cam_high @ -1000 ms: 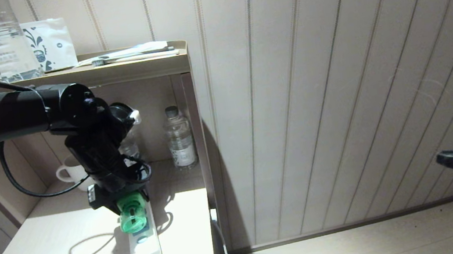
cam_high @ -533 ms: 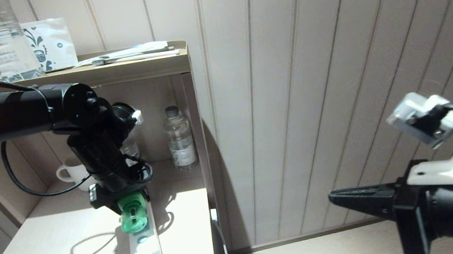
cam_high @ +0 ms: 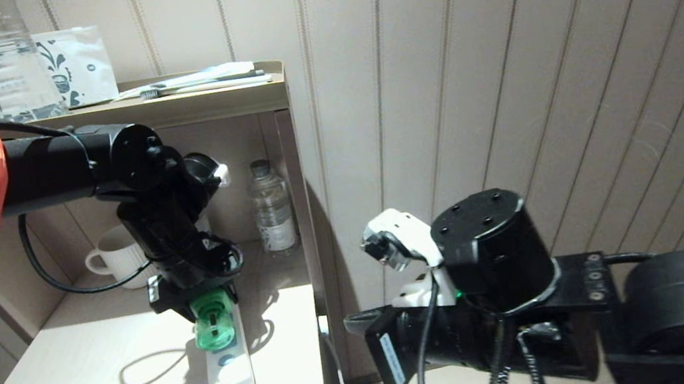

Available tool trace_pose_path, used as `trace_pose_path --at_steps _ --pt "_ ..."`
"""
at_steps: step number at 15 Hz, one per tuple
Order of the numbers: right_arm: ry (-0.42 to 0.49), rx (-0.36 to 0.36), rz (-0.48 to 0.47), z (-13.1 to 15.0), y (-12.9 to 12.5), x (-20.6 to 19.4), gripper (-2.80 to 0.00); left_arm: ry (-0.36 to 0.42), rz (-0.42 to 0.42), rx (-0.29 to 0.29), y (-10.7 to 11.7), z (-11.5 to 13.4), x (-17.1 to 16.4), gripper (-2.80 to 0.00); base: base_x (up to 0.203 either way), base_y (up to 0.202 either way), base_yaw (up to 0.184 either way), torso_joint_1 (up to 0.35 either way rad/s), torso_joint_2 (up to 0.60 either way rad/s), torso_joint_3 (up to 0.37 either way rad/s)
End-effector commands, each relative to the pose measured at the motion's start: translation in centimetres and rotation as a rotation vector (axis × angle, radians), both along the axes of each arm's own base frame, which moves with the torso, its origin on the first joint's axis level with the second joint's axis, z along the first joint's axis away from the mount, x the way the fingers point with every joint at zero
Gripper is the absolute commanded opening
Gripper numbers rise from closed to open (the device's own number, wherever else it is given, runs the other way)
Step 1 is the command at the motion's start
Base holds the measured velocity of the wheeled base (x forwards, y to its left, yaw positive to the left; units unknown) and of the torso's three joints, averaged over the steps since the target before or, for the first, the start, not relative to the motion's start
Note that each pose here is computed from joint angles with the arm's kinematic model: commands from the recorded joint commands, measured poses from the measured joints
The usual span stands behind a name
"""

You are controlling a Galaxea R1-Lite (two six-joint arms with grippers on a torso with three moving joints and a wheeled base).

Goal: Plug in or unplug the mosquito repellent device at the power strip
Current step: Hold the socket with your right hand and unplug it with your left hand

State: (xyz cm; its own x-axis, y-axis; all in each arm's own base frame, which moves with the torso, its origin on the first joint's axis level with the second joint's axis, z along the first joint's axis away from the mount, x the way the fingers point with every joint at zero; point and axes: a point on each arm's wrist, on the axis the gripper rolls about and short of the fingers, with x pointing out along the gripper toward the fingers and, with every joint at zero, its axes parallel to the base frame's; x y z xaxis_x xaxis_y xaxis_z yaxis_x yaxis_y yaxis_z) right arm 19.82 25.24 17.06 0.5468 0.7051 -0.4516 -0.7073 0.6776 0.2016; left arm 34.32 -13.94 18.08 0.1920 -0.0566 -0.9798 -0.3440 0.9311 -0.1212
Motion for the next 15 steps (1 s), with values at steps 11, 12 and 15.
trace_pose_path --at_steps 11,12,15 --pt "0.042 0.021 0.059 -6.6 9.3 4.1 -2.80 0.006 -0.056 -0.006 -2.5 -0.8 -0.4 -2.80 0.000 0.000 0.000 0.000 0.00 0.000" --pt "0.044 0.020 0.068 -7.0 9.9 4.1 -2.80 0.010 -0.053 -0.005 -2.6 -1.0 -0.3 -2.80 0.000 0.000 0.000 0.000 0.00 0.000" --pt "0.029 0.040 0.078 -6.8 11.0 4.2 -2.80 0.010 -0.056 -0.006 -2.8 -1.0 -0.4 -2.80 0.000 0.000 0.000 0.000 0.00 0.000"
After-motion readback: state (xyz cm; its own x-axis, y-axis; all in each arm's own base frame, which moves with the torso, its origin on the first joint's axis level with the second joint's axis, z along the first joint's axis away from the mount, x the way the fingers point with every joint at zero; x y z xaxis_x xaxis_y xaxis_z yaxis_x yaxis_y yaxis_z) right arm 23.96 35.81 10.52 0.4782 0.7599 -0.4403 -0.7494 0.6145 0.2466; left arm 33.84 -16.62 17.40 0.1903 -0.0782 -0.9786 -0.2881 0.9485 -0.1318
